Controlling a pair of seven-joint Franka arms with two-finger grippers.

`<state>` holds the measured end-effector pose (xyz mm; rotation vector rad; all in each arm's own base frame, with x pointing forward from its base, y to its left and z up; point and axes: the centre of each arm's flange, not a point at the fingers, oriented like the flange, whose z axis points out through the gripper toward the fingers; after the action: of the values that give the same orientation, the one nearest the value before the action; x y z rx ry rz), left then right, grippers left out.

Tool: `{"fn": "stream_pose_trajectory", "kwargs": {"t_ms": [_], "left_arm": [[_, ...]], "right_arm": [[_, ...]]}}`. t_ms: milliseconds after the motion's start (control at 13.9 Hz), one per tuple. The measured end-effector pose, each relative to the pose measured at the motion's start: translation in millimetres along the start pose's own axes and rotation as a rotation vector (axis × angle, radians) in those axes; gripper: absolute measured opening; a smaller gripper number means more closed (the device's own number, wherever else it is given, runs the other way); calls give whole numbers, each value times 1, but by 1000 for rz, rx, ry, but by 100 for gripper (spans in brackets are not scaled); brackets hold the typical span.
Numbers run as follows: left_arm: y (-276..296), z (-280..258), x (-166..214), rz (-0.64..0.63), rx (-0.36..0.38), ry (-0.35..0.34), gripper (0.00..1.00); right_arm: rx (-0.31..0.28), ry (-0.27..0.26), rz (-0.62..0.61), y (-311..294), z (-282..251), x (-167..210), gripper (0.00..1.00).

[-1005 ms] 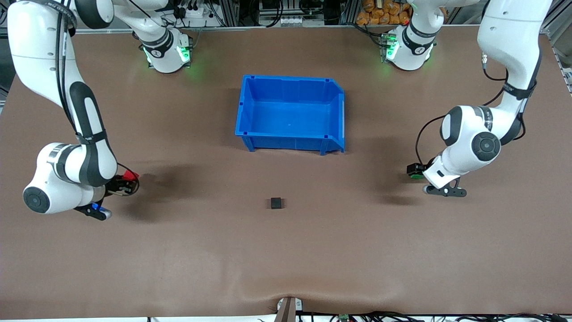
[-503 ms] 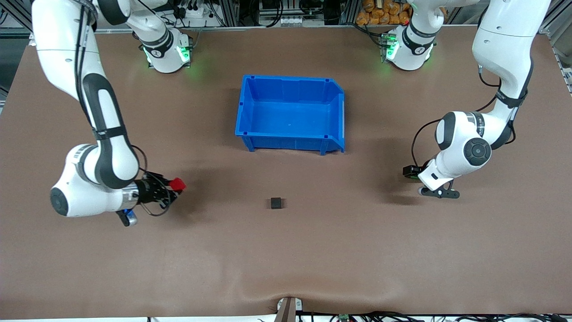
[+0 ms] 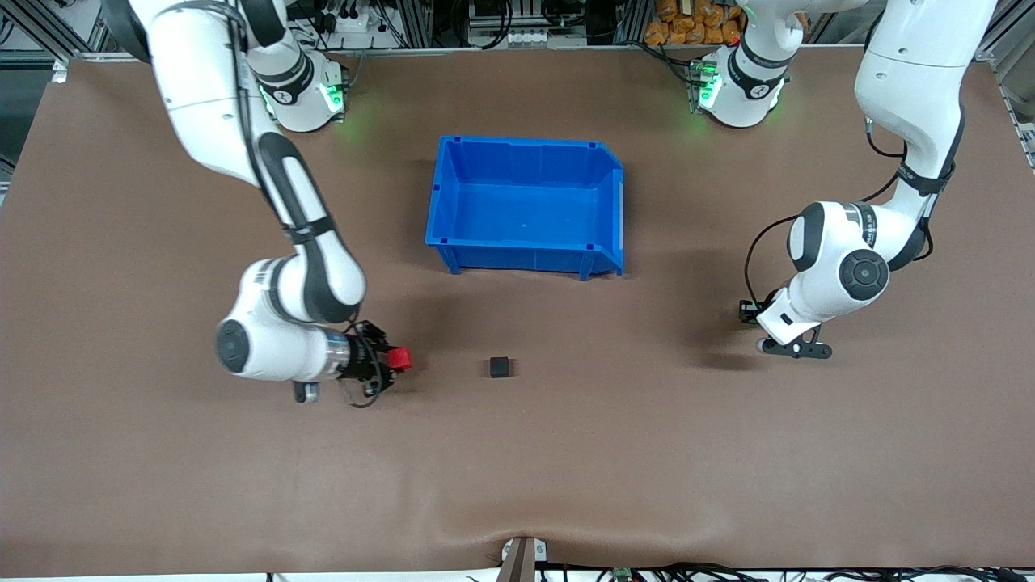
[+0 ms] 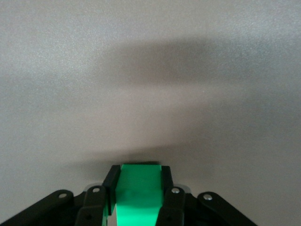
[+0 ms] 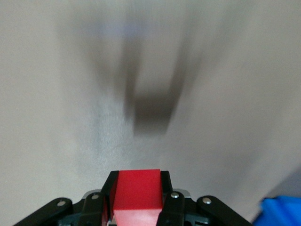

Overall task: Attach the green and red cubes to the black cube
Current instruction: 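Carry the red cube beside the black cube while the left gripper brings green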

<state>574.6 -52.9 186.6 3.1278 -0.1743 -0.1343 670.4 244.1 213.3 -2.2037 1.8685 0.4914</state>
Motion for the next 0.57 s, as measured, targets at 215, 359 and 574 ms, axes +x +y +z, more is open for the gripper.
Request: {"fn": "stream_pose_trajectory", "kwargs": {"t_ms": [215, 359, 574], "left_arm": [[1, -2, 2, -68, 0, 7, 39], [15, -12, 11, -167, -6, 31, 39], [57, -33, 26, -352, -21, 80, 39]], "right_arm": [[30, 14, 71, -8, 30, -41, 40], [39, 16, 86, -9, 39, -56, 40], [79, 17, 121, -11, 45, -64, 40]]}}
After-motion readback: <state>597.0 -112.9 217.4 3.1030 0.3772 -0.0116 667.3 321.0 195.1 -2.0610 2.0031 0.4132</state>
